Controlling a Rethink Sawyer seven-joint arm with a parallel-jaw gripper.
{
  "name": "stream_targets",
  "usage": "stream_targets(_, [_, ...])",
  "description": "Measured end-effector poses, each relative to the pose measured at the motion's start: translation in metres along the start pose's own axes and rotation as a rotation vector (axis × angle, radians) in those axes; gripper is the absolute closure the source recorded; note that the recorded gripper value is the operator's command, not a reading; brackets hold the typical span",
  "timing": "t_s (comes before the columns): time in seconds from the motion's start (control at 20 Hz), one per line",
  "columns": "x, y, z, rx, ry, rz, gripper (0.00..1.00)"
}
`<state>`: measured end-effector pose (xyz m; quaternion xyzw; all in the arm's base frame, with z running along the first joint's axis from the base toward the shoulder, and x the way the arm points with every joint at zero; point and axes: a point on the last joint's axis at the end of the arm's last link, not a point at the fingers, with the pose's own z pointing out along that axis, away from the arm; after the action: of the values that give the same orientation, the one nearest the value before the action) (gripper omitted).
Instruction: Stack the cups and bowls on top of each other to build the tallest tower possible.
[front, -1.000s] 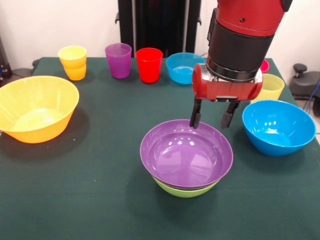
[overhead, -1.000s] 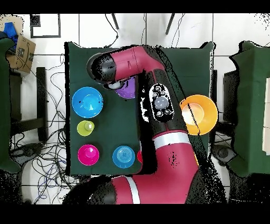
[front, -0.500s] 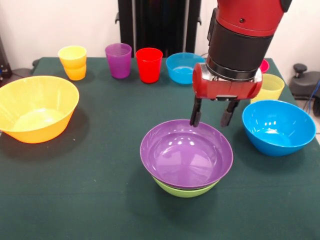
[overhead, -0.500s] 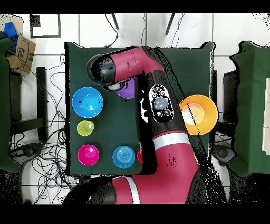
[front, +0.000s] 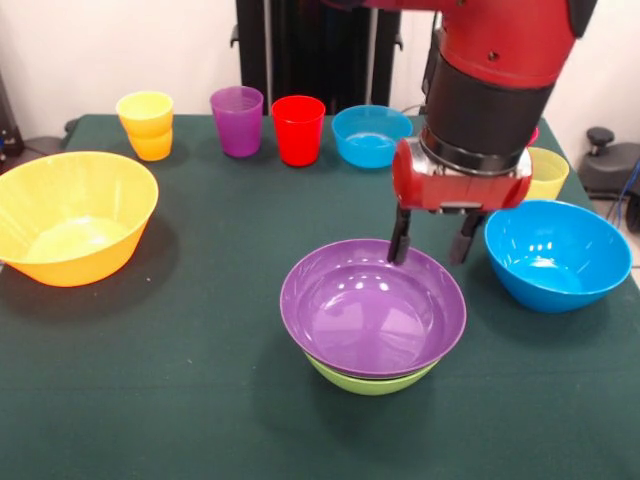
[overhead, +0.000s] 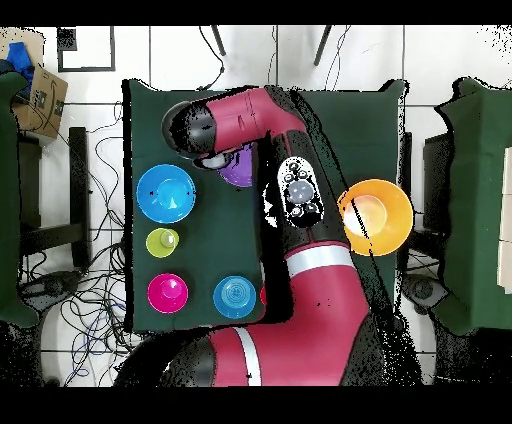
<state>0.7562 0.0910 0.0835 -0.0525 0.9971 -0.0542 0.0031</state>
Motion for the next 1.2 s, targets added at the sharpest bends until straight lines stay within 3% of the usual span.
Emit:
stream_targets(0.25, [-0.027, 0.005, 0.007, 0.000, -0.022, 0.021, 0.00])
stream_targets(0.6, [-0.064, 0.016, 0.013, 0.007, 0.016, 0.063, 0.00])
stream_targets(0.95, [-0.079, 0.026, 0.012, 0.006, 0.059, 0.092, 0.00])
stream_targets(1.2, [-0.088, 0.030, 0.000, 0.002, 0.056, 0.104, 0.00])
